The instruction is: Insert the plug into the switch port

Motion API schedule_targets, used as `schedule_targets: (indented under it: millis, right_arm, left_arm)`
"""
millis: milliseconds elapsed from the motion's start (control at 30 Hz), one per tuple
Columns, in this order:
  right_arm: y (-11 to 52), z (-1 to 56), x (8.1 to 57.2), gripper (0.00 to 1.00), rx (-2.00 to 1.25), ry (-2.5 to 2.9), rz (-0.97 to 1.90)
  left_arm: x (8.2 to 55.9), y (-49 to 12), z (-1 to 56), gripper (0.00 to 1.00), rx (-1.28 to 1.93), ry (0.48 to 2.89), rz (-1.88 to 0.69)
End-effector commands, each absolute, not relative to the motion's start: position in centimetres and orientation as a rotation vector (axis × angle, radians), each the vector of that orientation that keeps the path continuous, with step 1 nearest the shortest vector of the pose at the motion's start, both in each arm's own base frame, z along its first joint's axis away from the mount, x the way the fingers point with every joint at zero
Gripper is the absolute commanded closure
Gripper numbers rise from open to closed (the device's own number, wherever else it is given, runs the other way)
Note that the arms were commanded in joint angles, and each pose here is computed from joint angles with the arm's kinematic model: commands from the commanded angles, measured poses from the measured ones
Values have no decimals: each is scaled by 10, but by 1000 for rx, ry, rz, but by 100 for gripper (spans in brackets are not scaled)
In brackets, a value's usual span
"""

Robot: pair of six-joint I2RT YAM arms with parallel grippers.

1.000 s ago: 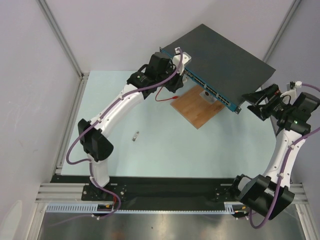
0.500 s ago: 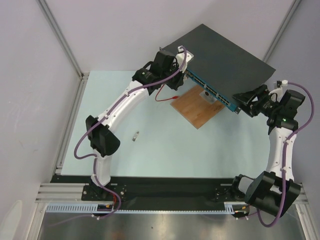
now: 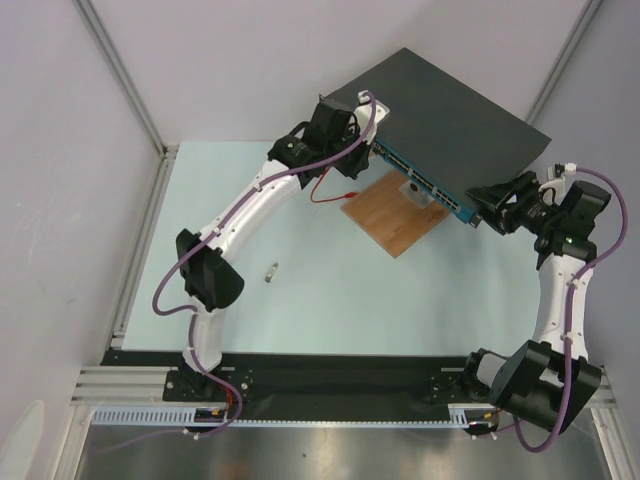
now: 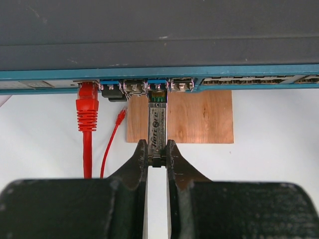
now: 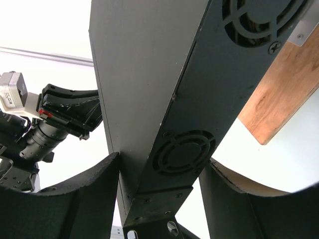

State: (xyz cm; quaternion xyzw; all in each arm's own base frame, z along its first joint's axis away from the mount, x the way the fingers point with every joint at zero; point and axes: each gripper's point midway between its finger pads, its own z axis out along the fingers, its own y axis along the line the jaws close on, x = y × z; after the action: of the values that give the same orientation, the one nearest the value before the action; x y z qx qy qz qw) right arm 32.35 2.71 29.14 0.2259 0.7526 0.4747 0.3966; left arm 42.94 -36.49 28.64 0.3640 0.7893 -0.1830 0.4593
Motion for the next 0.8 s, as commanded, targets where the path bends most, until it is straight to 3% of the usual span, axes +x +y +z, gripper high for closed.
schedule_targets:
  millis: [0, 767]
  right_arm:
    - [24, 302, 335, 100, 449, 1868, 1131]
    - [27, 298, 334, 100, 425, 1890, 1119]
  left_arm:
    - [437, -369, 308, 100, 869, 1884, -446]
    - [436, -372, 332, 100, 844, 1827, -478]
